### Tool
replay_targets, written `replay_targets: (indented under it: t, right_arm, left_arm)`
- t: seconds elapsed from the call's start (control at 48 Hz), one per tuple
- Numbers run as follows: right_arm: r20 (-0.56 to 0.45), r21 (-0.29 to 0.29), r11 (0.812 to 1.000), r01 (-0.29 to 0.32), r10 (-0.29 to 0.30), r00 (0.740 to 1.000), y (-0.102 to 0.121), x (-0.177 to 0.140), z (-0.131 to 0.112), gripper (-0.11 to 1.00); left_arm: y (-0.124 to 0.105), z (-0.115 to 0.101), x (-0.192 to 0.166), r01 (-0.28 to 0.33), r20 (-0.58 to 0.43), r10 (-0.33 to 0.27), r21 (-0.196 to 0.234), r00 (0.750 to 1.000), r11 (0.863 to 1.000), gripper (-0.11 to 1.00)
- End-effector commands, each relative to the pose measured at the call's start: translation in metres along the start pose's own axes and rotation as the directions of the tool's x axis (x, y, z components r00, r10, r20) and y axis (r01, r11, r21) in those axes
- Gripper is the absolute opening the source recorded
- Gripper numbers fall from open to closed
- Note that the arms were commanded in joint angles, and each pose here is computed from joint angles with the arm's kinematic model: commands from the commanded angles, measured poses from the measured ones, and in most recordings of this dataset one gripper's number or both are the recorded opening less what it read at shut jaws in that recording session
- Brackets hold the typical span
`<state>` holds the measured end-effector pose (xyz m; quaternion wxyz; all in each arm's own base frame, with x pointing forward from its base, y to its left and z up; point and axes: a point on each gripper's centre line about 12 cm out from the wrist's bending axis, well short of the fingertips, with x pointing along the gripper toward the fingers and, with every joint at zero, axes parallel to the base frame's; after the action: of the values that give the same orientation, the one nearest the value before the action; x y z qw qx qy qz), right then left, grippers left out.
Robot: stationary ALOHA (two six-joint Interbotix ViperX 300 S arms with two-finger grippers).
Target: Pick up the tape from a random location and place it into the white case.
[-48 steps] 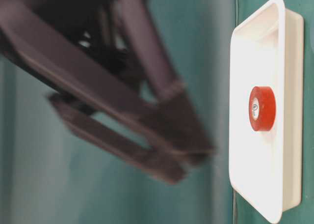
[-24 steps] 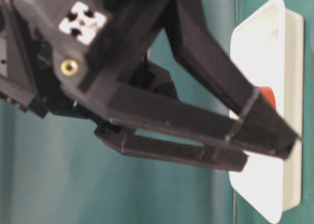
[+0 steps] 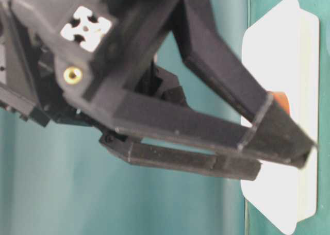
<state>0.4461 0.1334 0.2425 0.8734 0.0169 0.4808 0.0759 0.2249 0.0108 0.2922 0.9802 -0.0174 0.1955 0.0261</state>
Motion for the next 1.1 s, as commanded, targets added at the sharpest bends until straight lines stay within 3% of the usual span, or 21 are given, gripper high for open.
replay_targets:
  t: [0.0, 0.834, 1.084]
  right_arm:
    - [0.047, 0.001, 1.000, -0.010, 0.009, 0.999, 0.003, -0.014, 0.012, 0.90]
    - [0.046, -0.001, 1.000, -0.012, 0.012, 0.999, 0.005, -0.014, 0.011, 0.90]
    - [0.007, 0.001, 1.000, -0.005, 0.005, 1.000, 0.004, 0.004, 0.004, 0.90]
  left_arm:
    - [-0.001, 0.006, -0.001, 0.004, 0.020, -0.004, 0.001, 1.000, 1.000, 0.95]
    - [-0.001, 0.007, -0.002, 0.002, 0.021, -0.002, -0.001, 1.000, 1.000, 0.95]
    - [-0.001, 0.006, -0.002, 0.004, 0.020, -0.004, 0.000, 1.000, 1.000, 0.95]
